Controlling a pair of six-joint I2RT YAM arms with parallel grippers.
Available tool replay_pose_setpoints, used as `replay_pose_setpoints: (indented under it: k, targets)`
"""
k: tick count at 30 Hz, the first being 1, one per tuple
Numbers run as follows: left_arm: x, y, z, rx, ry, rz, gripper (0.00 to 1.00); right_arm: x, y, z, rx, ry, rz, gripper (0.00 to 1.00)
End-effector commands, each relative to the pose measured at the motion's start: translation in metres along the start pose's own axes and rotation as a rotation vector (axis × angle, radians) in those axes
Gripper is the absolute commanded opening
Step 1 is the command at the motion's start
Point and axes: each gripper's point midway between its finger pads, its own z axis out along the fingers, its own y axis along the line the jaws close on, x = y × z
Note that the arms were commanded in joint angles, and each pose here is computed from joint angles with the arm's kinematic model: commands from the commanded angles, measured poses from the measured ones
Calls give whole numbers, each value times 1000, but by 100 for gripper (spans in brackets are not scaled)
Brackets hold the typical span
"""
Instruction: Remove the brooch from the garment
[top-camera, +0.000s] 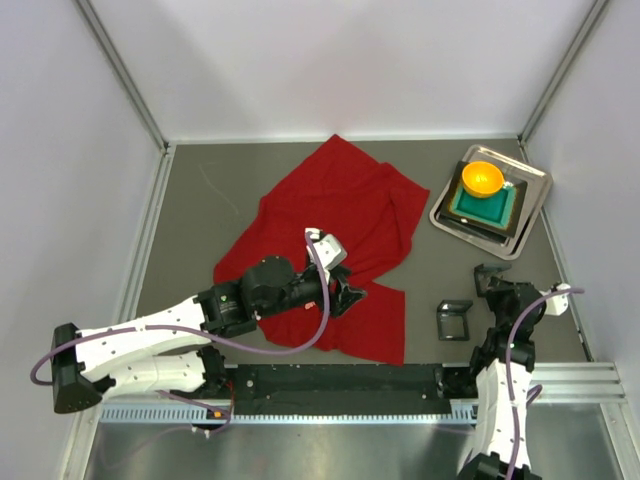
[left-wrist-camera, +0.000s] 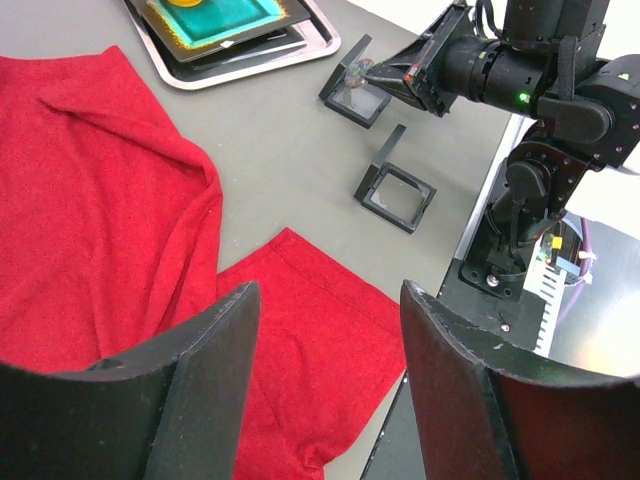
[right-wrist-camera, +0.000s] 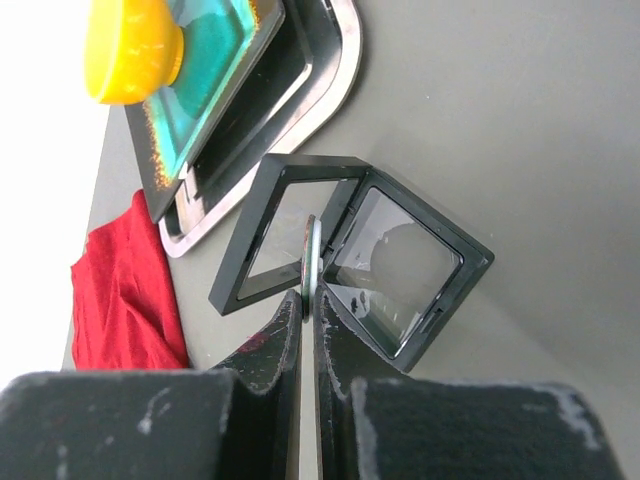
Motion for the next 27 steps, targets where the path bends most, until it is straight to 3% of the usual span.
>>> replay_pose_setpoints:
  k: [1, 27]
  targets:
    - [-20, -6, 1, 21, -49, 13, 63, -2, 4, 8, -38, -10, 23, 0]
    - [-21, -8, 0, 34, -52, 16, 63, 9, -17, 15, 20, 12, 44, 0]
